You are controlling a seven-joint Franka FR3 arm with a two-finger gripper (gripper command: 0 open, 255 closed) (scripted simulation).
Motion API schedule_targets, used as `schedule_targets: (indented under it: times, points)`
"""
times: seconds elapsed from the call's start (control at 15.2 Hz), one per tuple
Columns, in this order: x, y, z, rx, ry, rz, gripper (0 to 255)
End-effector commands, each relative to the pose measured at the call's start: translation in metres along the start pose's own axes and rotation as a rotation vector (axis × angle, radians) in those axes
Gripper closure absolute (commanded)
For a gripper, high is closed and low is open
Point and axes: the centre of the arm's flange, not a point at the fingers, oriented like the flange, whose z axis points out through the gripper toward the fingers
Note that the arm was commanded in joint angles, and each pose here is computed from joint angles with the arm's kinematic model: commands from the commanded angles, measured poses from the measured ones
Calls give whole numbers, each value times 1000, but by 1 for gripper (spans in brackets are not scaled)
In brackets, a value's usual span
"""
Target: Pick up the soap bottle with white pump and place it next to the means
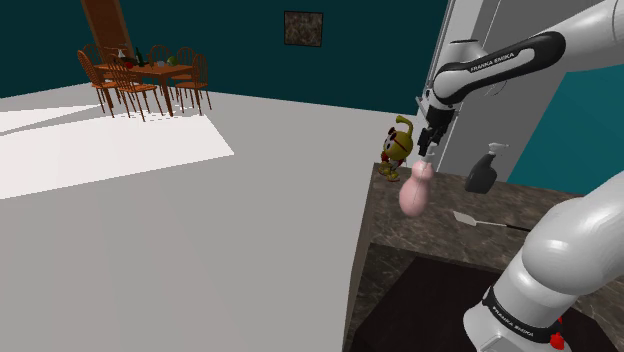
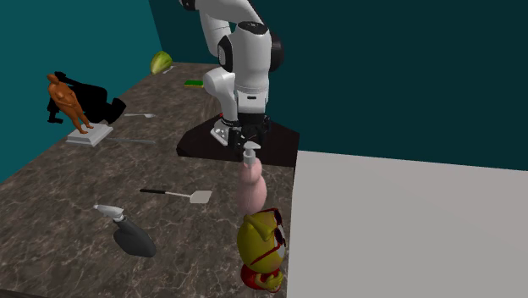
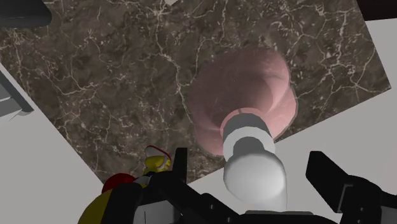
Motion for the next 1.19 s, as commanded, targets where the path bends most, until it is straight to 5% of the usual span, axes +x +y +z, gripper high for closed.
schedule_targets:
  times: [0.0,0.13,0.2,0.79,1.12]
  points:
    - [0,0,0,0,0,0,0]
    - [0,0,0,0,0,0,0]
    - [0,0,0,0,0,0,255]
    - [0,0,0,0,0,0,255]
    - [1,3,-26,0,0,0,255]
